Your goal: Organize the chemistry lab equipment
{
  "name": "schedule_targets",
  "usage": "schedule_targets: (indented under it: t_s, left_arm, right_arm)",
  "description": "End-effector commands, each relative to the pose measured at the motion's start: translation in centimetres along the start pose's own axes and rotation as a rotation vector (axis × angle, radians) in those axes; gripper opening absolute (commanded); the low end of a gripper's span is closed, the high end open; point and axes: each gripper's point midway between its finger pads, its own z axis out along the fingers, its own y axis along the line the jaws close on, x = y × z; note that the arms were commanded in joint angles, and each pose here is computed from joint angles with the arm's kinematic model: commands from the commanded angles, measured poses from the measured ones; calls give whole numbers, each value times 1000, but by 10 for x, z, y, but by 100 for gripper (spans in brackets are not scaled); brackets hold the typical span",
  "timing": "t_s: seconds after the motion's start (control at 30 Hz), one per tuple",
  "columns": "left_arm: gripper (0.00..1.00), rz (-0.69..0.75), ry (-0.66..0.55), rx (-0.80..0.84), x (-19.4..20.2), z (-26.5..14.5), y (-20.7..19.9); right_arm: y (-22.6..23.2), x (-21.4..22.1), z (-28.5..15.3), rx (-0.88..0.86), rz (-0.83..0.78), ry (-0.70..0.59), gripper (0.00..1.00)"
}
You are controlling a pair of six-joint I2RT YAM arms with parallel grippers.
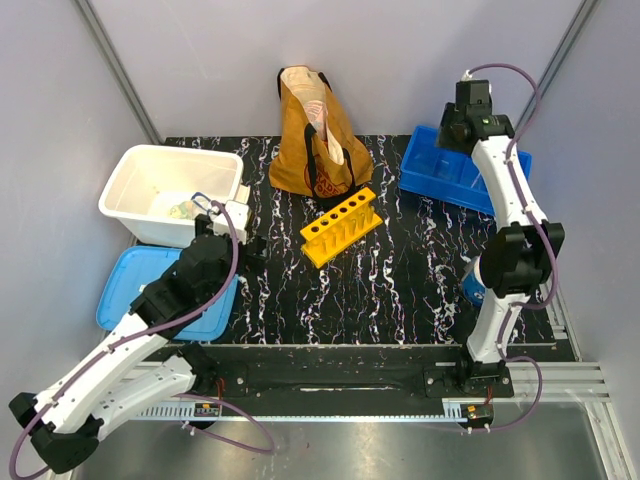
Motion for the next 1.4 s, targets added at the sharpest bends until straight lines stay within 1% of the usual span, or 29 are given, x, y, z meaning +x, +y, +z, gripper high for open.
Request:
schedule_targets:
  t_s: [0.0, 0.1, 0.13, 0.23, 0.37, 0.47, 0.53, 0.63, 0.73, 0.9, 1.07, 1.37]
  left_arm:
    - [99, -47, -77, 3, -24, -10, 4]
    - [99, -47, -85, -12, -25, -11, 7]
    - [99, -43, -81, -18, -24, -11, 8]
    - [99, -31, -67, -35, -20, -7, 9]
    - [98, -20, -51, -38, -18, -3, 8]
    - [97, -19, -43, -40, -17, -1, 7]
    - [96, -16, -37, -43, -15, -1, 7]
    - [96, -14, -39, -55, -15, 2, 9]
    - [96, -4, -36, -94, -15, 4, 15]
    - [96, -9, -32, -100, -16, 6, 14]
    - [96, -10, -23, -104, -15, 9, 13]
    - [96, -28, -26, -115, -17, 12, 15]
  right_arm:
    - [-53, -21, 15, 196, 6, -123, 49]
    - [-66, -27, 36, 244, 20, -141, 48]
    - [-83, -31, 41, 266, 52, -142, 47]
    - [-101, -42, 58, 276, 116, -145, 45]
    - [-124, -52, 84, 306, 125, -147, 45]
    - [-134, -54, 105, 307, 121, -138, 45]
    - [-138, -53, 120, 301, 122, -136, 43]
    - [-144, -57, 132, 293, 129, -146, 37]
    - [-159, -55, 140, 324, 163, -151, 36]
    - [-157, -46, 161, 263, 165, -140, 33]
    - [-161, -30, 180, 261, 166, -115, 33]
    - [-159, -21, 204, 242, 189, -124, 32]
